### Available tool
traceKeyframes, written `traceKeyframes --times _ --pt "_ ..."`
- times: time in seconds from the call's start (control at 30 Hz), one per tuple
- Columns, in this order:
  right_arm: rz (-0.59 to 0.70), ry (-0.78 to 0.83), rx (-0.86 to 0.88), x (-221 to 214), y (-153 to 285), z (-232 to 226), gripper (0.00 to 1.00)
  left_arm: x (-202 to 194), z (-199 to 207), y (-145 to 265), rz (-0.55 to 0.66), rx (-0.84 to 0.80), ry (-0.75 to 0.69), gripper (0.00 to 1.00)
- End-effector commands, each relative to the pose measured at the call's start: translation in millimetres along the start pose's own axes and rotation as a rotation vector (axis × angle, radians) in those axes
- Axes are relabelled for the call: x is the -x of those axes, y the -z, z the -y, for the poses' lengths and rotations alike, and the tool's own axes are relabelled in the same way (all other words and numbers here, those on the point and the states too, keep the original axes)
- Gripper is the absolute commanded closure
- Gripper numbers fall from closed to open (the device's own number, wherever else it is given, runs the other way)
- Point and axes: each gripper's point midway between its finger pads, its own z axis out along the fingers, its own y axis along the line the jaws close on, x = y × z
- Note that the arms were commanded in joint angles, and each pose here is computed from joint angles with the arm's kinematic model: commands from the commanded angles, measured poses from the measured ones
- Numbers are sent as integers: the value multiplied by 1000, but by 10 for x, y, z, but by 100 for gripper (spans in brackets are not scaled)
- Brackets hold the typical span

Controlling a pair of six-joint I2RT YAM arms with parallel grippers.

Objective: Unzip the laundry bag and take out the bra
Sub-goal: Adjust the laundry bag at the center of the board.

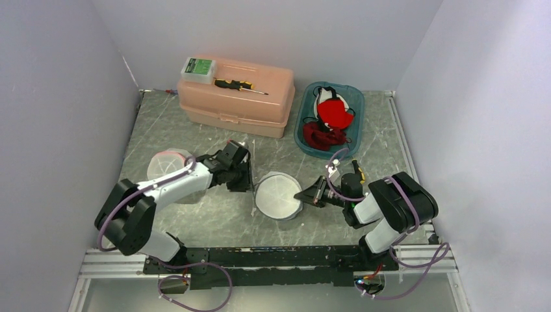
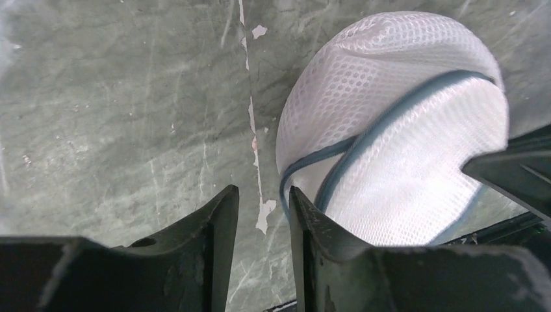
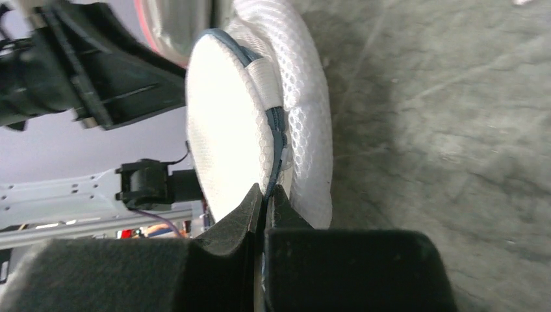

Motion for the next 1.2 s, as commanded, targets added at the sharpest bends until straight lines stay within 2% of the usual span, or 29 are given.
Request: traceKeyframes --times 0.0,0.17,0.33,0.43,0.67,0.8,0.9,1.07,1.17 --pt "68 68 -76 161 -60 183 100 162 36 299 92 -9 11 58" --pt "77 35 -130 185 -91 318 100 330 111 648 221 -66 14 55" --pt "75 6 -171 150 -90 445 100 407 702 864 290 -393 -38 55" --pt "75 -7 -185 127 -82 493 100 373 907 774 253 -467 -78 58" --pt "66 -13 -203 103 -76 537 100 217 1030 339 105 -477 -125 75" --pt "62 -11 -217 97 -68 559 100 184 1133 394 112 -563 -139 77" --pt "61 -12 -217 105 -74 553 100 209 1073 332 121 -520 -144 81" --pt "57 -11 -218 112 -81 545 100 163 615 -149 65 -292 -72 96" --pt "49 -8 -227 107 -84 553 100 92 371 -418 12 -206 -29 97"
